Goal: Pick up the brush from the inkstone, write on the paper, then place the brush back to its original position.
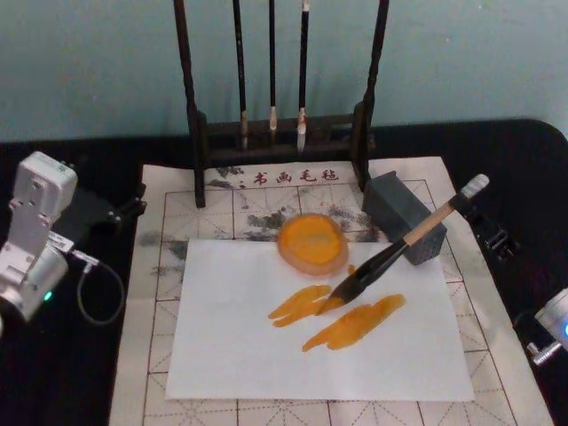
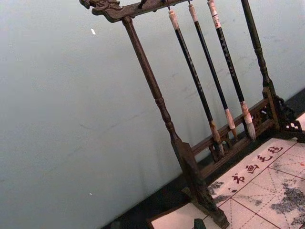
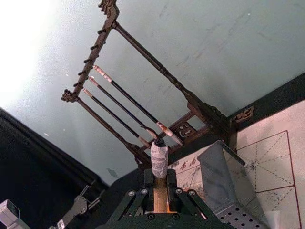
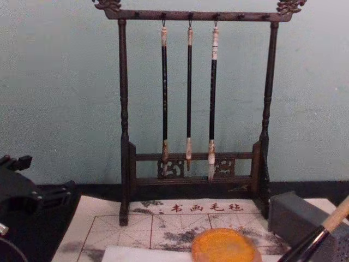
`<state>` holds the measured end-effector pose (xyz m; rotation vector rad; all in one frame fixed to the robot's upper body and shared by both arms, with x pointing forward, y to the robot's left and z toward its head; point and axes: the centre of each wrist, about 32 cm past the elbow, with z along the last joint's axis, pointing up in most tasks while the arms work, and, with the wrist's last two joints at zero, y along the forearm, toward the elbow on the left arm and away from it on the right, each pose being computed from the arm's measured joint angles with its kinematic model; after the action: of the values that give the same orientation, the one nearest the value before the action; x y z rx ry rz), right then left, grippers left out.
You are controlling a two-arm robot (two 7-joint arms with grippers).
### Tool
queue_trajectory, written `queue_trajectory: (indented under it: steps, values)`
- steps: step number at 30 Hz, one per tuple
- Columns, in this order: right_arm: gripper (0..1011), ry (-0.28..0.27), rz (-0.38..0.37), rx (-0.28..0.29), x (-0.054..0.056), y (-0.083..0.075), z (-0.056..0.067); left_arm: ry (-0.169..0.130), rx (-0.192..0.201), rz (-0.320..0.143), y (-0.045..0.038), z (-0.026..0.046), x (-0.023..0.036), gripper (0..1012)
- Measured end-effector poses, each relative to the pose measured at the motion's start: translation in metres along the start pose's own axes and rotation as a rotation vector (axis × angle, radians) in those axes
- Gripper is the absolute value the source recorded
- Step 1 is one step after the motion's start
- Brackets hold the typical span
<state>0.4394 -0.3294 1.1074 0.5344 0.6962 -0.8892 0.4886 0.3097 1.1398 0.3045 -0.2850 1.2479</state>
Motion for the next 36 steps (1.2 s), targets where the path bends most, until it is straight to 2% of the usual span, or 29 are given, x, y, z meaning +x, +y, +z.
queue_trajectory:
  steps: [17,36]
  values:
    - [177,-0.048,-0.007,-0.004,0.0030,0.0026,-0.0031,0.000,0.000,0.000,0.0000,0.0000,0.0000,1001]
    - [177,-0.066,-0.025,0.010,0.0040,-0.0028,-0.0020,0.000,0.000,0.000,0.0000,0.0000,0.0000,1001]
